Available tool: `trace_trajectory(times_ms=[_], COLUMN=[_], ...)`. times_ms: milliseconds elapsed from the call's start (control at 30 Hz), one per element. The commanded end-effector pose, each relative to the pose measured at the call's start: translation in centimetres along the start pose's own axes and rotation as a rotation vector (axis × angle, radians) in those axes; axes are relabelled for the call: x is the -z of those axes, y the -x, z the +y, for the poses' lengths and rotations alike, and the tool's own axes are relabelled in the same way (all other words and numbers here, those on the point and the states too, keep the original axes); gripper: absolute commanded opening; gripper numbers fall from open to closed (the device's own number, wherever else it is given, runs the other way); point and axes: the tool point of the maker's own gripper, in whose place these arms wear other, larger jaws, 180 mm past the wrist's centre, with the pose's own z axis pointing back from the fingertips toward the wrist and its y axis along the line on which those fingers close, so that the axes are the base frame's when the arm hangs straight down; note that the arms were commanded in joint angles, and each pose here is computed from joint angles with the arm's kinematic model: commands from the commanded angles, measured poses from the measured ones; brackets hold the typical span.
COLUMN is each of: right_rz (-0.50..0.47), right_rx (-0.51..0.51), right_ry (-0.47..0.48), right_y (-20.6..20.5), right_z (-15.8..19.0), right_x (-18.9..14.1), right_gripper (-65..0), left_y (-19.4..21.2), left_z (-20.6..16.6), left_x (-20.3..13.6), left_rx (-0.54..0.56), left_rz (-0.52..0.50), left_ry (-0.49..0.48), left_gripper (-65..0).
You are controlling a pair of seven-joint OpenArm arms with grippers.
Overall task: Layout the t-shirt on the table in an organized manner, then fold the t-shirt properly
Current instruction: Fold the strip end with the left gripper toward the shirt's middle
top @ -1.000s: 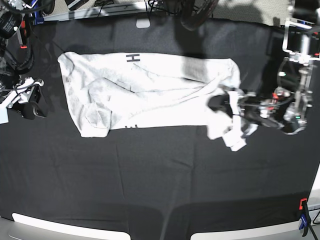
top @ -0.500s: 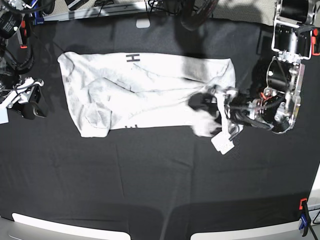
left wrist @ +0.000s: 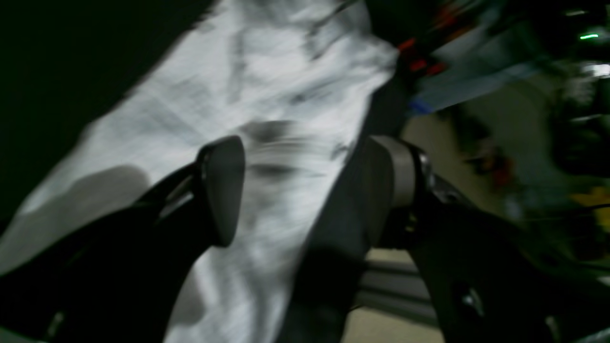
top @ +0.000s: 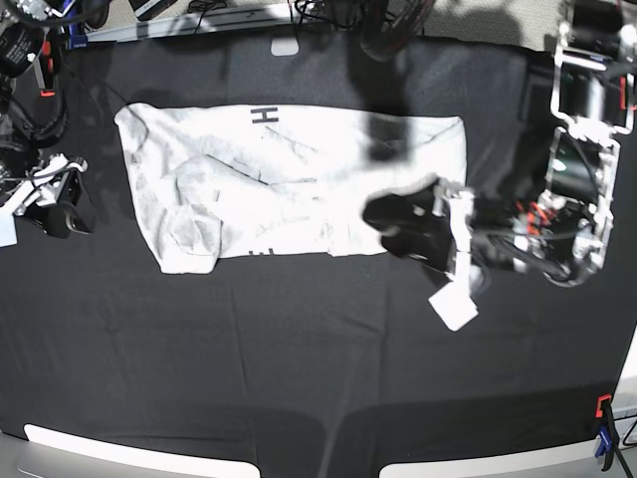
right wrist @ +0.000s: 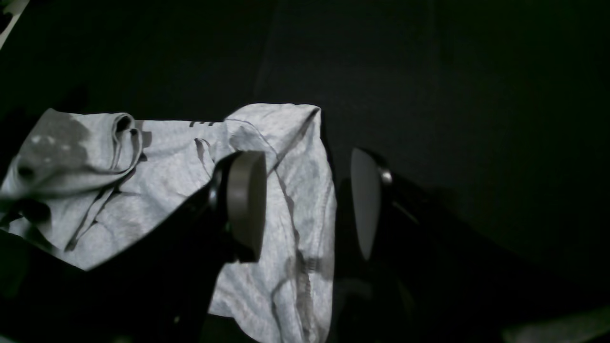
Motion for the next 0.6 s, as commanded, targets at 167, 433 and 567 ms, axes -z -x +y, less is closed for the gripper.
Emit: trace_trajectory(times_ms=[167, 433, 567], right_rz=[-0.048, -0.074, -0.137], right_rx=[-0.034, -0.096, -0.090], right_ry=[-0.010, 0.175, 0.152], right_y=[-1.6, -2.2, -3.5], right_z=[0.1, -3.1, -2.7], right_x=[-0.4, -0.7, -0.7], right_gripper=[-36.6, -36.6, -36.6], left_y=[1.3, 4.9, 4.8], left_z=[1.9, 0.6, 0.6], left_x=[-1.5, 0.1, 0.1], left_rx=[0.025, -0.062, -0.062], left_rz=[0.062, 0.080, 0.079], left_ry=[-0.109, -0.052, -0.051], left_gripper=[-28.2, -28.3, -28.3])
